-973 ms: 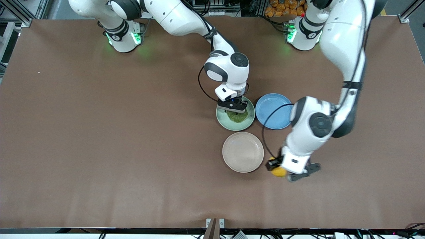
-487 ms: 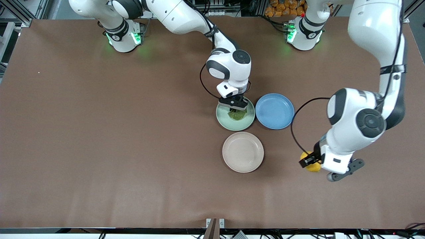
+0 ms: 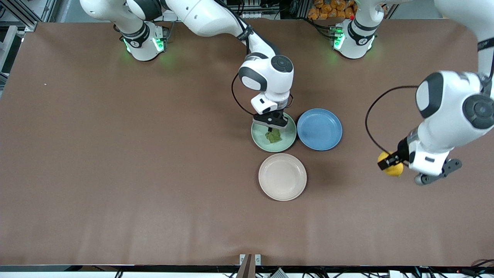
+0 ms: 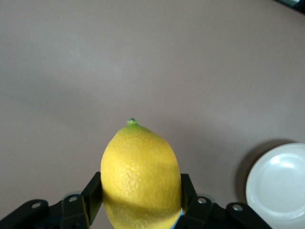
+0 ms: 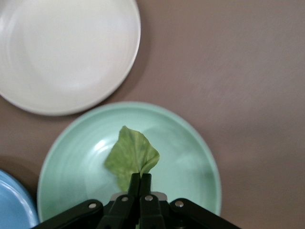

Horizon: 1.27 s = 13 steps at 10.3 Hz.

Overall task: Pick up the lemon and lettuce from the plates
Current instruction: 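Carry the lemon off the plate with the left gripper while the right carries lettuce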

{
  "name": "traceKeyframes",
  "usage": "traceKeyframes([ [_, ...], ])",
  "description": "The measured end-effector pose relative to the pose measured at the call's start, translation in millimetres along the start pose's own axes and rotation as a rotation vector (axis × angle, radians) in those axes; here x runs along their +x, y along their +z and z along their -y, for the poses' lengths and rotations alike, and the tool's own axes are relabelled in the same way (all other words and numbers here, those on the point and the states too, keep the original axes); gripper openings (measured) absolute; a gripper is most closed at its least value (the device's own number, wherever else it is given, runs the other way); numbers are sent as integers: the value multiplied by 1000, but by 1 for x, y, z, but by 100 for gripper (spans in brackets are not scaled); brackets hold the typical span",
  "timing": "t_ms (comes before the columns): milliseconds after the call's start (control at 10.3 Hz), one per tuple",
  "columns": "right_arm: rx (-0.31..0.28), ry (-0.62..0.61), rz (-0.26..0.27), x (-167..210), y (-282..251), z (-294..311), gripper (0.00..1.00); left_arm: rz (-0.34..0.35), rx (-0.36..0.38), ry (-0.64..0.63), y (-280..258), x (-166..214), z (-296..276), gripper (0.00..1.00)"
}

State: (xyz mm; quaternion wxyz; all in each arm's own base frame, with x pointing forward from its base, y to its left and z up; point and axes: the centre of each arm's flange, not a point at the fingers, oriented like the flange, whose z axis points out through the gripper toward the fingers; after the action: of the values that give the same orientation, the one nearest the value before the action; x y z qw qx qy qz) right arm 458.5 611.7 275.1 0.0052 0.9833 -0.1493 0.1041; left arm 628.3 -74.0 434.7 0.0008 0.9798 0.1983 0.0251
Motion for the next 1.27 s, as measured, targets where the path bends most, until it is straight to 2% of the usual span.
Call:
traceKeyframes([
  [292,18,-3,109,110,-111,-55,2,16,16,57,-11,-46,12,68],
  [487,-1,-15,166,183,-164,-121,2,49,33,119,4,-52,28,68],
  [584,-6,-23,188,215,-173,-153,2,62,38,143,12,-47,41,68],
  [973,-33,-54,244,328,-138,-282,2,71,28,207,73,-14,78,68],
  [1265,-49,-98,313,388,-88,-399,2,76,87,287,135,12,87,68],
])
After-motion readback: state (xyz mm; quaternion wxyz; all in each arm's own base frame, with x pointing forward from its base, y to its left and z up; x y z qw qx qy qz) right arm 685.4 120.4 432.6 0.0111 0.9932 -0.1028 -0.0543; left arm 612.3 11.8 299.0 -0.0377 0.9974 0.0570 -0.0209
